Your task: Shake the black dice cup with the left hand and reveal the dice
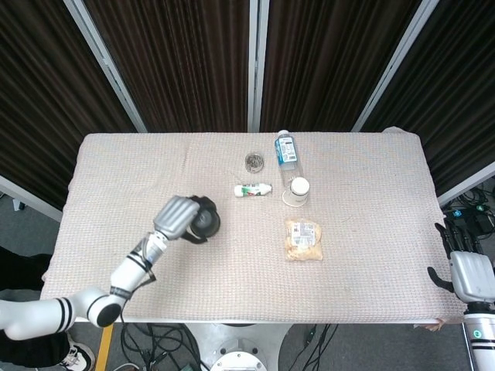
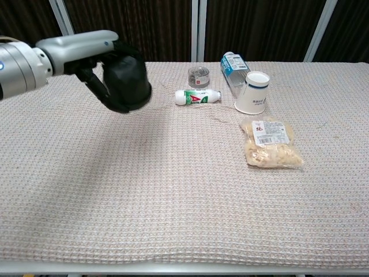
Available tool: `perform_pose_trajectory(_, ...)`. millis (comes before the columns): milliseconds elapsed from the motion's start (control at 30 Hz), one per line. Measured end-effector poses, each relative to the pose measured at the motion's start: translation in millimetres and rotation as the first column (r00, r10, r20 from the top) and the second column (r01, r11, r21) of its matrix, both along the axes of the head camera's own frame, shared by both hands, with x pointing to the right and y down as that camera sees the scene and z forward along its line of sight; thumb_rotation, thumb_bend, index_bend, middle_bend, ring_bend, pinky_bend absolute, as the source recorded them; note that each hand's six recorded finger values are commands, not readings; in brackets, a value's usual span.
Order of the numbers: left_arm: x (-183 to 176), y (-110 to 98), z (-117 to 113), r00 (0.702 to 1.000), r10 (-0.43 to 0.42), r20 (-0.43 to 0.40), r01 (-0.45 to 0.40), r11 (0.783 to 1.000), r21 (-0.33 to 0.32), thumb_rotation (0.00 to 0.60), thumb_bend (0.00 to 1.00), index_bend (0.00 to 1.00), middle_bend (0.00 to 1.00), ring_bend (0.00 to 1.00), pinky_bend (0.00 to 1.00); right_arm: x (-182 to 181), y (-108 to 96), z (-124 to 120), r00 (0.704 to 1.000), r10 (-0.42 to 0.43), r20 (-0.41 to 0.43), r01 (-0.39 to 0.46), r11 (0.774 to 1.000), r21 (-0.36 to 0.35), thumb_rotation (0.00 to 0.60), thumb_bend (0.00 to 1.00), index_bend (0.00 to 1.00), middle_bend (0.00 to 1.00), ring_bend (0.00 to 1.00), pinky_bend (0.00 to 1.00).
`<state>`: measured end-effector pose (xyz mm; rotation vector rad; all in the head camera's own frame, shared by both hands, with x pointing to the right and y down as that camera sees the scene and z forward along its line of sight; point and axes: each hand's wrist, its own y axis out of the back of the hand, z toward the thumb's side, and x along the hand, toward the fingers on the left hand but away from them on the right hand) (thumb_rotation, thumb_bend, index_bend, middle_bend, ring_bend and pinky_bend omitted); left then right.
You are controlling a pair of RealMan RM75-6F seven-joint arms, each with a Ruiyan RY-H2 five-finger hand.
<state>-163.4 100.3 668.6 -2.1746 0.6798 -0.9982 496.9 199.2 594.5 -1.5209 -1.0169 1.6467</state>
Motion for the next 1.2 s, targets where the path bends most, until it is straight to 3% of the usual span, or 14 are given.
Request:
perform_pose_trajectory(100,21,19,-18,0.997,0.042,-0.072,-0.043,0.999,-0.012,0.6,0.09,0.42,0.52,0.45,0.54,1,0,0,1.0,0.004,0.0,-0.004,1.0,0.0,0.6,0.2,0.0,0.0,0.0,0.0)
perform_pose_trajectory(200,18,15,-14,0.998,0.024,-0.053,-0.025,1.0,-0.016,0.6,0.09,0.41,0.52,0.45,0.54,2,0,1,1.0,0.005,-0.001,-0.005,1.0,-0.002,0.6,0.2,0.0,0.0,0.0,0.0)
perform_pose_trajectory(367,-25,-26,23,0.989,-0.067,0.133,0.064,0.998,0.026,0.6,0.09,0.41,0.52,0.45,0.54,2,-1,0,1.0,0.007,0.0,-0.007,1.0,0.002,0.6,0.2,0.0,0.0,0.0,0.0)
perform_pose_trajectory(500,-82,-75,50,0.928,-0.2,0.314,0.173,0.978,0.112,0.6,0.09,0.41,0.52,0.45,0.54,3,-1,0,1.0,0.011,0.0,-0.011,1.0,0.003,0.6,0.2,0.0,0.0,0.0,0.0)
perform_pose_trajectory(600,-119,-98,56,0.874,-0.304,0.378,0.266,0.952,0.15,0.6,0.09,0.41,0.52,0.45,0.54,4,-1,0,1.0,0.012,-0.001,-0.012,1.0,0.002,0.6,0.2,0.0,0.0,0.0,0.0)
perform_pose_trajectory(700,-130,-102,56,0.862,-0.326,0.388,0.29,0.945,0.151,0.6,0.09,0.41,0.52,0.45,0.54,3,-1,2,1.0,0.01,0.001,-0.01,1.0,-0.004,0.6,0.2,0.0,0.0,0.0,0.0)
perform_pose_trajectory(767,-123,-96,54,0.878,-0.303,0.371,0.275,0.953,0.128,0.6,0.09,0.4,0.52,0.45,0.54,1,-1,2,1.0,0.005,0.003,-0.005,1.0,-0.005,0.6,0.2,0.0,0.0,0.0,0.0)
perform_pose_trajectory(867,-91,-70,47,0.931,-0.214,0.297,0.208,0.977,0.05,0.6,0.09,0.4,0.52,0.45,0.54,1,-1,1,1.0,0.003,-0.002,-0.003,1.0,-0.002,0.6,0.2,0.0,0.0,0.0,0.0)
perform_pose_trajectory(1000,-22,-10,13,0.996,-0.042,0.084,0.049,0.995,-0.088,0.6,0.09,0.37,0.52,0.45,0.54,1,-1,0,1.0,0.005,0.004,-0.005,1.0,0.0,0.6,0.2,0.0,0.0,0.0,0.0)
perform_pose_trajectory(1100,19,26,-25,0.995,0.064,-0.077,-0.073,0.989,-0.126,0.6,0.09,0.37,0.52,0.45,0.54,1,-1,3,1.0,0.007,0.005,-0.007,1.0,-0.01,0.6,0.2,0.0,0.0,0.0,0.0)
perform_pose_trajectory(1200,35,42,-46,0.983,0.099,-0.156,-0.12,0.984,-0.132,0.6,0.09,0.37,0.52,0.45,0.54,3,0,5,1.0,0.011,0.005,-0.011,1.0,-0.015,0.6,0.2,0.0,0.0,0.0,0.0)
